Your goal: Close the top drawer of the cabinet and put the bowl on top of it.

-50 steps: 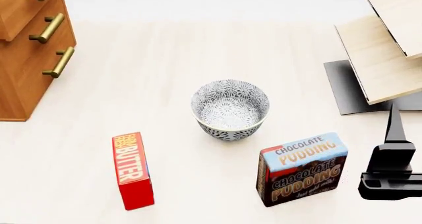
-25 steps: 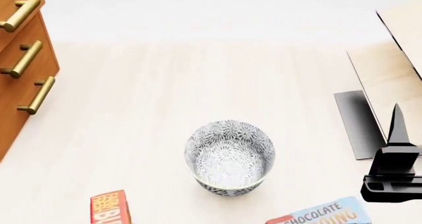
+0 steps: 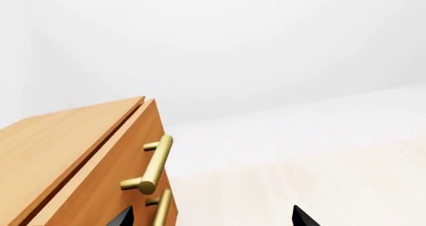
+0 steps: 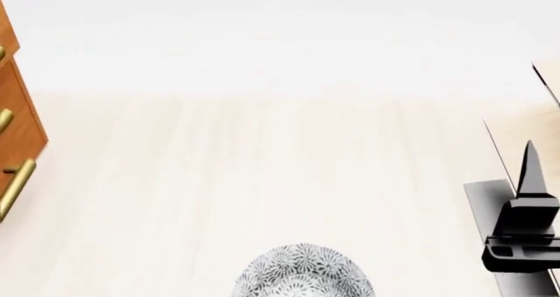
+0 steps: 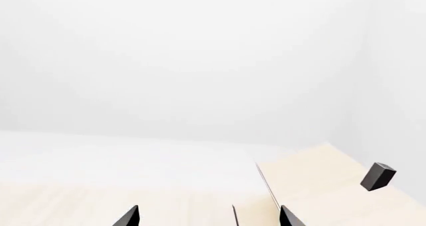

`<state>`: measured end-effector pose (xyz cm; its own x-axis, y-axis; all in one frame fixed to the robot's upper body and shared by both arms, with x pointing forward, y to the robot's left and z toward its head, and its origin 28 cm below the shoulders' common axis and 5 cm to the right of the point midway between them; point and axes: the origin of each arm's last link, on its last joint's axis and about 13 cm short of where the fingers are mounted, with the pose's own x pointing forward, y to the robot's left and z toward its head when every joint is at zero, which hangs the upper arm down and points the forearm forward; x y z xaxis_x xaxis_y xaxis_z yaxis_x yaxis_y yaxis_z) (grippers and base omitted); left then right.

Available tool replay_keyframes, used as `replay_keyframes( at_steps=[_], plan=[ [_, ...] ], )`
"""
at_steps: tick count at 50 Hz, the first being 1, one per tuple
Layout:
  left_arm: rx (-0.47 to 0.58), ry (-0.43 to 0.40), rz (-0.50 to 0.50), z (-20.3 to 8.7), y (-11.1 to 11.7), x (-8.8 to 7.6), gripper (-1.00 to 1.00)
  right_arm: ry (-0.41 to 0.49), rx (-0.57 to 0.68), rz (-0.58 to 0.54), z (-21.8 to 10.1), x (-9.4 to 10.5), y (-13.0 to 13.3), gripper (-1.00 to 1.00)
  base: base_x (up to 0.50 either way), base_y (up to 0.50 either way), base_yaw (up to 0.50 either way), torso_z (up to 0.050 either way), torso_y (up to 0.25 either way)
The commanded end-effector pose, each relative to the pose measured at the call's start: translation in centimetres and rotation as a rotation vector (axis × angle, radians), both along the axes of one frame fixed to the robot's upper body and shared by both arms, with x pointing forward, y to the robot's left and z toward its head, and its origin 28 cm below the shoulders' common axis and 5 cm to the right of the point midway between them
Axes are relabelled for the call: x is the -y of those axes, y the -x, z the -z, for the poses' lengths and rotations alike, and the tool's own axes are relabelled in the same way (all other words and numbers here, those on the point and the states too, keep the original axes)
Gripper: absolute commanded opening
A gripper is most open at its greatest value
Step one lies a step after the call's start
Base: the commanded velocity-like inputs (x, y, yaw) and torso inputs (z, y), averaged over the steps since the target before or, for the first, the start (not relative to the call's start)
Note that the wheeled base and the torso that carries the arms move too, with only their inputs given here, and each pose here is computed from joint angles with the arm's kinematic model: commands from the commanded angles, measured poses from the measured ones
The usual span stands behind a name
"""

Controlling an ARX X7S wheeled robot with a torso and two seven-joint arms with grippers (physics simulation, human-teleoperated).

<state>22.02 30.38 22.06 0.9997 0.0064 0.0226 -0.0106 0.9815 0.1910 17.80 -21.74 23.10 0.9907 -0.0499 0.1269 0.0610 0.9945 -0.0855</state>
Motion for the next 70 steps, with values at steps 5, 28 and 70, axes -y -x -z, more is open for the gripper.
replay_keyframes(
  at_steps=[5, 28, 70],
  plan=[
    [-0.002, -0.002, 0.005, 0.1, 0.0, 0.0, 1.0, -0.002, 0.002, 0.0, 0.2, 0.0, 0.1, 1.0, 0.5, 0.0, 0.0, 0.0, 0.003],
    [0.003, -0.004, 0.005, -0.3, 0.2, 0.1, 1.0, -0.033, 0.0, -0.008, 0.5, 0.3, 0.3, 1.0, 0.26, 0.0, 0.0, 0.0, 0.0],
    [-0.104, 0.054, -0.154, 2.9, -4.2, -3.2, 1.0, -0.015, 0.011, -0.019, 0.3, 0.1, 0.2, 1.0, 0.0, 0.0, 0.0, 0.0, 0.0]
  ],
)
